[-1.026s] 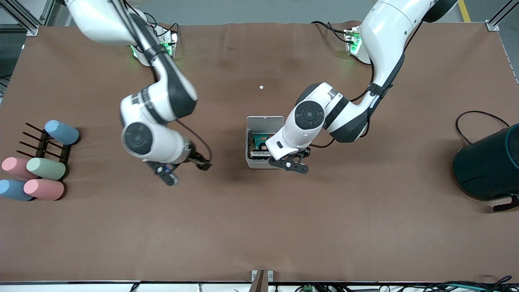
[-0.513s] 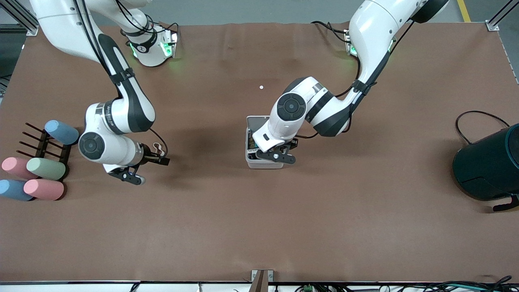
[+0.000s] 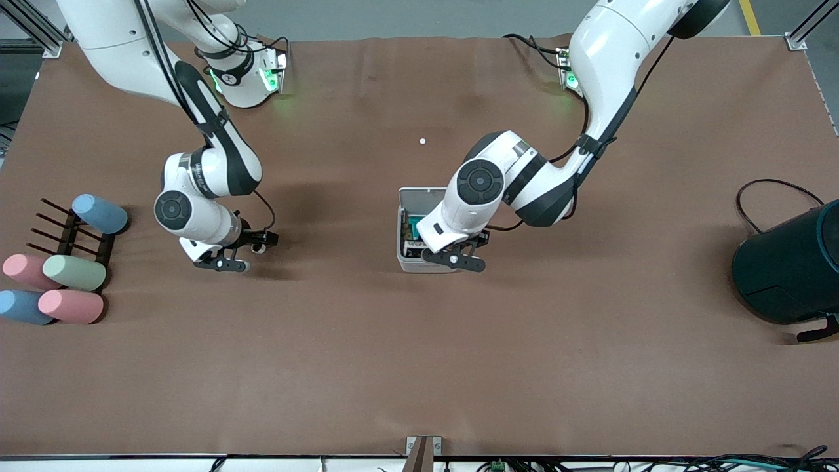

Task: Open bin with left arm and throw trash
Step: 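Release the tape into the bin while the right gripper grasps the clip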

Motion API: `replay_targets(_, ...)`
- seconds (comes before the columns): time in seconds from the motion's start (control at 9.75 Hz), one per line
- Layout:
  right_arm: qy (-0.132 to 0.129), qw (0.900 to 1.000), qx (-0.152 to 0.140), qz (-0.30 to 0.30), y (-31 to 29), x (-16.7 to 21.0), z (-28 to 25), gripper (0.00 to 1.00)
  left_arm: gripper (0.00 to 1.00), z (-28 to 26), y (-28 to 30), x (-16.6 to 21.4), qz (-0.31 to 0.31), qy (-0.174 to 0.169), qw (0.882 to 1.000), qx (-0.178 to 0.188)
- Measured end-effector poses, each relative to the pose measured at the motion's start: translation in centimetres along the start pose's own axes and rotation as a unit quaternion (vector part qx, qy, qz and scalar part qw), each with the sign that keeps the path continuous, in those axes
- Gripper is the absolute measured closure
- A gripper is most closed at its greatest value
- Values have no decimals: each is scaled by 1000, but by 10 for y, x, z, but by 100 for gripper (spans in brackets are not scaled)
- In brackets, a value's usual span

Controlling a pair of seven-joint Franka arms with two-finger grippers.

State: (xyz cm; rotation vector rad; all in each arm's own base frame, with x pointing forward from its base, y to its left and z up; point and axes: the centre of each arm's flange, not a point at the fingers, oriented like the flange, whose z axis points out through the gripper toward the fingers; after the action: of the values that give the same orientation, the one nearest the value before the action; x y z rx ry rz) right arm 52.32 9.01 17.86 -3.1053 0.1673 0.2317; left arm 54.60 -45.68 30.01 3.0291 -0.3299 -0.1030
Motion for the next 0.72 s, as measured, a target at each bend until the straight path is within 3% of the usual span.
replay_targets(0.1, 3, 1000, 0, -2, 1, -2, 2, 4, 44, 0, 0, 0, 1, -1, 1000, 0)
replay_targets(0.41, 3, 1000, 0, -1, 3, -3, 2, 52, 4, 1, -2, 0, 3, 1, 1000, 7)
replay_targets(0.62, 8, 1000, 1, 4, 3, -1, -3, 81, 0, -16, -17, 8, -7, 3, 1000, 13)
replay_targets(0.72, 8, 1000, 2, 15, 2, 1, -17, 89, 0, -42, -35, 15, -21, 9, 1000, 16)
